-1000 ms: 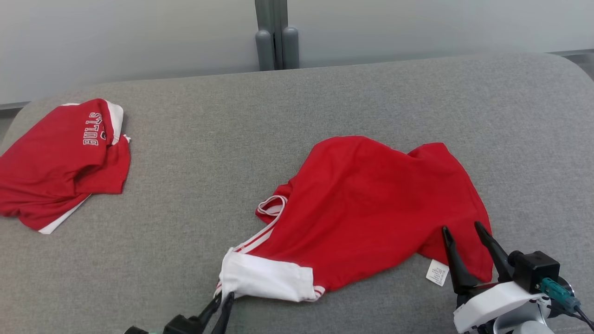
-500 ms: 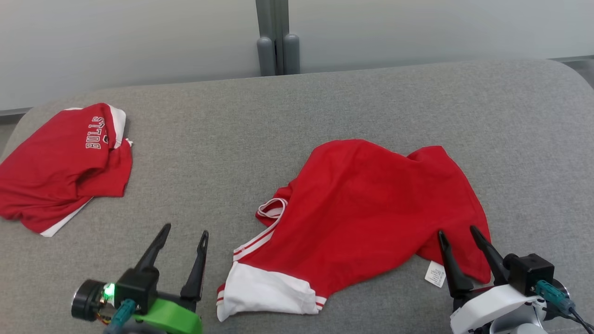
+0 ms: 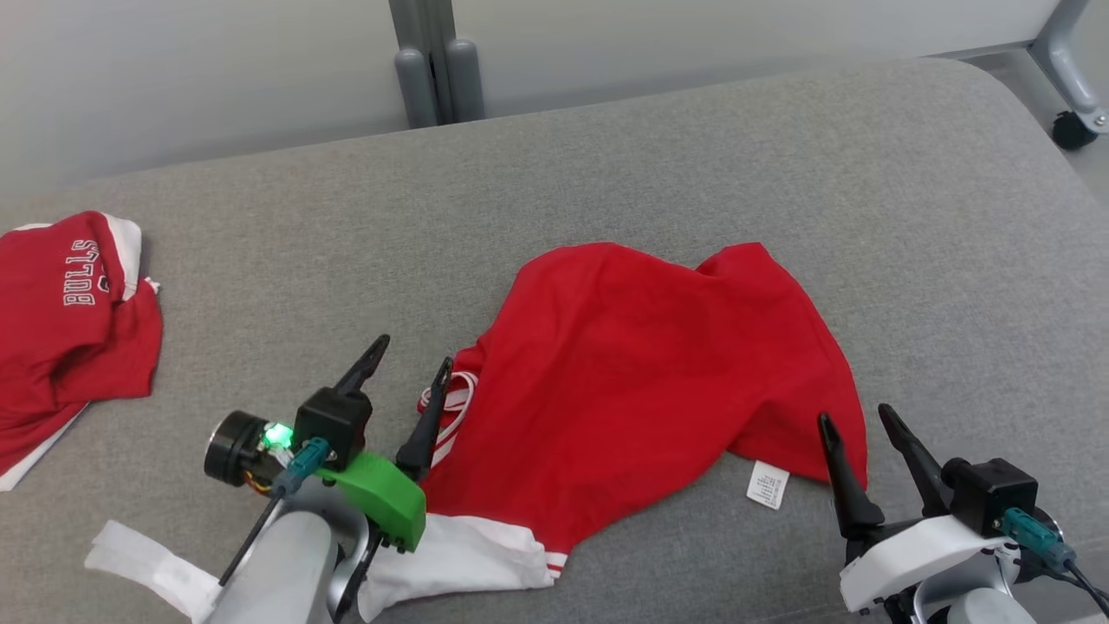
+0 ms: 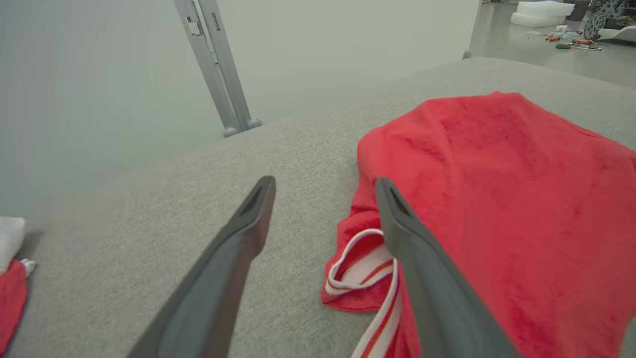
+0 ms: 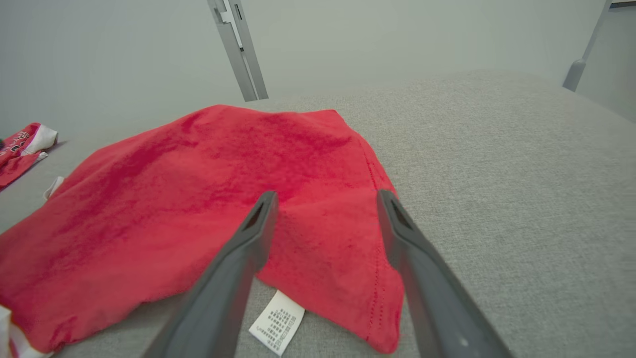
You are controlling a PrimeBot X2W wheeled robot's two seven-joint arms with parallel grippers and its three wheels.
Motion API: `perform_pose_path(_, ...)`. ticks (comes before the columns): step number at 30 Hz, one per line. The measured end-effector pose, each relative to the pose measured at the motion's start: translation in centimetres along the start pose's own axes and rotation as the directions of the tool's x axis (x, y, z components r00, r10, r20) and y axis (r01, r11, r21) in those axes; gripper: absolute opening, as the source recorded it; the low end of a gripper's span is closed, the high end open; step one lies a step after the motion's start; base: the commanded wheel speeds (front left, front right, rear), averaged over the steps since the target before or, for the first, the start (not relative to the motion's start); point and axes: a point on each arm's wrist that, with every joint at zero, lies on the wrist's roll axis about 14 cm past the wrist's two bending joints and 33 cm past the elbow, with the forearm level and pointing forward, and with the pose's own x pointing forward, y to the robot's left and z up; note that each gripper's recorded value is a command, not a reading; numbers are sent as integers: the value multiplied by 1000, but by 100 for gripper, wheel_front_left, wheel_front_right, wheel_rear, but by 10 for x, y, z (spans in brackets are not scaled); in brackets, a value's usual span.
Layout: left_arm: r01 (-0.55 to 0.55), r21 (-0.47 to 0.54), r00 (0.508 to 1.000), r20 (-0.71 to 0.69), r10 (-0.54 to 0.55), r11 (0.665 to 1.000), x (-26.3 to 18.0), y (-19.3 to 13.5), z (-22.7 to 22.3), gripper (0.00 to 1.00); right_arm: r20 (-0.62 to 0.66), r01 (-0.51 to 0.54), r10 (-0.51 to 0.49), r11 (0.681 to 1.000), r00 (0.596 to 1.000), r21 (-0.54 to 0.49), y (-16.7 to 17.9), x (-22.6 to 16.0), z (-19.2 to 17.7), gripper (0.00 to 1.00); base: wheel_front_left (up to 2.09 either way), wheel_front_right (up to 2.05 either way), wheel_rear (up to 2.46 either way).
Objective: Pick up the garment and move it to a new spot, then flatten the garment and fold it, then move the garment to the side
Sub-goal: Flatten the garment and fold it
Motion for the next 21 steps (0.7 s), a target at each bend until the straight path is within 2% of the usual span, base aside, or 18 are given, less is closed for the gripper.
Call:
perform_pose_path(4, 41, -38, 988, -150, -47, 998, -5, -13, -46, 100, -6, 31, -31, 1000, 999, 0, -9, -4, -1, 100, 0, 0, 0)
perform_pose_path(8, 59, -59, 952, -297, -74, 996, -19, -17, -83, 100, -8, 45, -45, 999, 999, 1, -13, -5, -2, 100, 0, 0, 0)
perform_pose_path(15, 79, -77, 893, -438, -105, 994, -42, -21, -111, 100, -1, 33, -33, 999, 999, 2, -9, -3, -1, 100, 0, 0, 0)
perform_pose_path(16, 89, -84, 883, -454, -118, 992, -44, -24, -113, 80, 0, 30, -30, 1000, 1000, 3, -8, -3, 0, 100, 0, 0, 0)
perform_pose_path(18, 97, -94, 880, -458, -130, 991, -45, -26, -112, 0, 0, 25, -25, 1000, 1000, 2, -6, -2, 0, 100, 0, 0, 0)
perform_pose_path(21, 125, -82, 872, -466, -149, 989, -45, -29, -112, 0, 0, 22, -22, 1000, 1000, 2, -5, -1, 0, 100, 0, 0, 0)
